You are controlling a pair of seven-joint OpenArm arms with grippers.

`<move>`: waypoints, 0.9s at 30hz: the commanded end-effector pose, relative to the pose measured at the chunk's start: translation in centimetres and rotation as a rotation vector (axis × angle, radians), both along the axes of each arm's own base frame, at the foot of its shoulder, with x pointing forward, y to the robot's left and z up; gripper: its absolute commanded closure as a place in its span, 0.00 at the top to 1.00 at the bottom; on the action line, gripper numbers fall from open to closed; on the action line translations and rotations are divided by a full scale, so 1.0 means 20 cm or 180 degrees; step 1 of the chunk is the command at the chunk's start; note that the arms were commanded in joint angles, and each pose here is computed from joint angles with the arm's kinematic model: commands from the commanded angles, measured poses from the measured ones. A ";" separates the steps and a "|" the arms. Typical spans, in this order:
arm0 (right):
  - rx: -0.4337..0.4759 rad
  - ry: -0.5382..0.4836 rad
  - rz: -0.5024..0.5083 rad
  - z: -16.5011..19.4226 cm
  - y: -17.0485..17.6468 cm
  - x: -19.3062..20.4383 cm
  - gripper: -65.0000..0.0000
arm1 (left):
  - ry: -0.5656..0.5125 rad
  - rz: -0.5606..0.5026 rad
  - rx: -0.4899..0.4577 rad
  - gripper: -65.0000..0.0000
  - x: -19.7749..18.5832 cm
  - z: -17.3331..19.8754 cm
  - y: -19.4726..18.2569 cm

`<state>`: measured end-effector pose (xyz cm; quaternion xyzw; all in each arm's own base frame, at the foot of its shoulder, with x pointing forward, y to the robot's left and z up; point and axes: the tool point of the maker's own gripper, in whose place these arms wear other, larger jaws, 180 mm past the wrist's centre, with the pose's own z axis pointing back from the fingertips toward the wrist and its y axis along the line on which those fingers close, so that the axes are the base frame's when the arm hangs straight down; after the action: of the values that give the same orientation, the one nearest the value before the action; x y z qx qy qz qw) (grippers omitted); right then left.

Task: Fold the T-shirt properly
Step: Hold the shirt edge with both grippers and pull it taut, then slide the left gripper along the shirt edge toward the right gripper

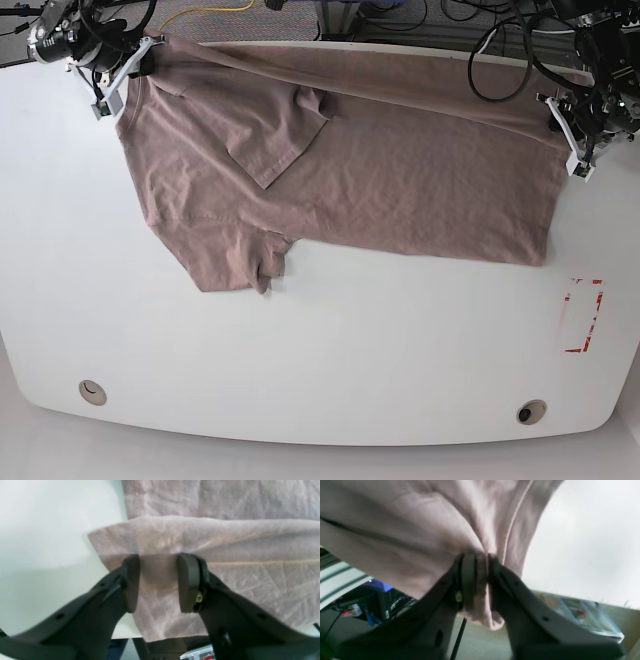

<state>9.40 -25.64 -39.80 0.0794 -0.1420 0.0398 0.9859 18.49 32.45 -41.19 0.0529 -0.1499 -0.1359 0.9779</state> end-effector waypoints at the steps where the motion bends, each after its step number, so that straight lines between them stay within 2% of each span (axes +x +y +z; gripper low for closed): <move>1: -0.0033 -0.0073 0.0013 0.05 -0.03 0.00 0.12 | 0.0018 -0.0044 0.0107 0.37 0.01 0.03 0.04; 14: -0.0068 -0.0054 0.0047 0.06 -0.06 -0.01 0.12 | 0.0013 -0.0047 0.0138 0.37 0.03 0.04 0.07; 17: -0.0068 -0.0071 0.0050 0.06 -0.06 0.00 0.17 | -0.0046 -0.0042 0.0145 0.37 0.07 0.07 0.07; 20: -0.0053 -0.0102 0.0055 0.07 -0.05 0.02 0.29 | -0.0031 -0.0019 0.0167 0.37 0.09 0.08 0.08; 24: -0.0053 -0.0211 0.0082 0.10 -0.04 0.06 0.54 | -0.0044 0.0021 0.0219 0.37 0.15 0.13 0.10; 27: 0.0031 -0.0329 0.0114 0.13 0.00 0.09 0.68 | -0.0070 0.0031 0.0268 0.37 0.20 0.18 0.10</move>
<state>10.08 -26.04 -38.45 0.0769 -0.1615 0.0523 0.9825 21.09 33.69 -39.48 0.0761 -0.1367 -0.1347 0.9785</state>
